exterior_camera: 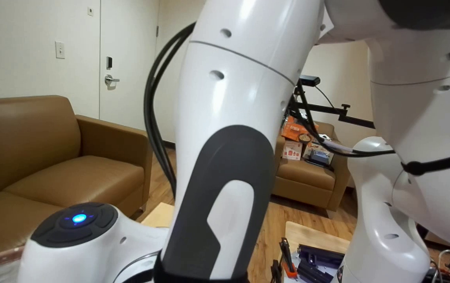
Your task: Remove the blue shirt from the laundry hamper and put it on the table
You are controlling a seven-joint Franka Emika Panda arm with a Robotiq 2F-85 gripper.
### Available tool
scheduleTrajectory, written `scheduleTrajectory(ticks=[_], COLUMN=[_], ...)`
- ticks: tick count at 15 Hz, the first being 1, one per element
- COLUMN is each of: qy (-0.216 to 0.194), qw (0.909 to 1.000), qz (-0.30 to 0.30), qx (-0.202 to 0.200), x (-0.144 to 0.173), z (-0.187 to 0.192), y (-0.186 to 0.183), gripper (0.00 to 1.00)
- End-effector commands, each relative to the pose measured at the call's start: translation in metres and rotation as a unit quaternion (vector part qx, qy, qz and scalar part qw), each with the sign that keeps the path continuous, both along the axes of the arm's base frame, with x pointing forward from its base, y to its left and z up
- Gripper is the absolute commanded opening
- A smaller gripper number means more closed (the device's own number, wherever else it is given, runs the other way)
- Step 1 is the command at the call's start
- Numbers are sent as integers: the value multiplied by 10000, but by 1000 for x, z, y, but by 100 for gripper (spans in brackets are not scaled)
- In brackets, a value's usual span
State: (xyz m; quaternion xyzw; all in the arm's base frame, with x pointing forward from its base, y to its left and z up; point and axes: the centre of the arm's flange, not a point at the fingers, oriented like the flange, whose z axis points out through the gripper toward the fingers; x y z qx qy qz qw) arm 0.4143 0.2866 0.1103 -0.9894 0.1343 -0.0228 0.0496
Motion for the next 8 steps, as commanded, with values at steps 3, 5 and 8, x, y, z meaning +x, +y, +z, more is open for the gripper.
scheduleTrajectory(ticks=[3, 5, 8], qy=[-657, -992, -1421], qw=[9968, 9928, 9847], qz=[451, 669, 1005], qx=[101, 48, -63], x=[14, 19, 20], z=[61, 97, 151], y=[18, 31, 42], gripper=[2, 2, 2])
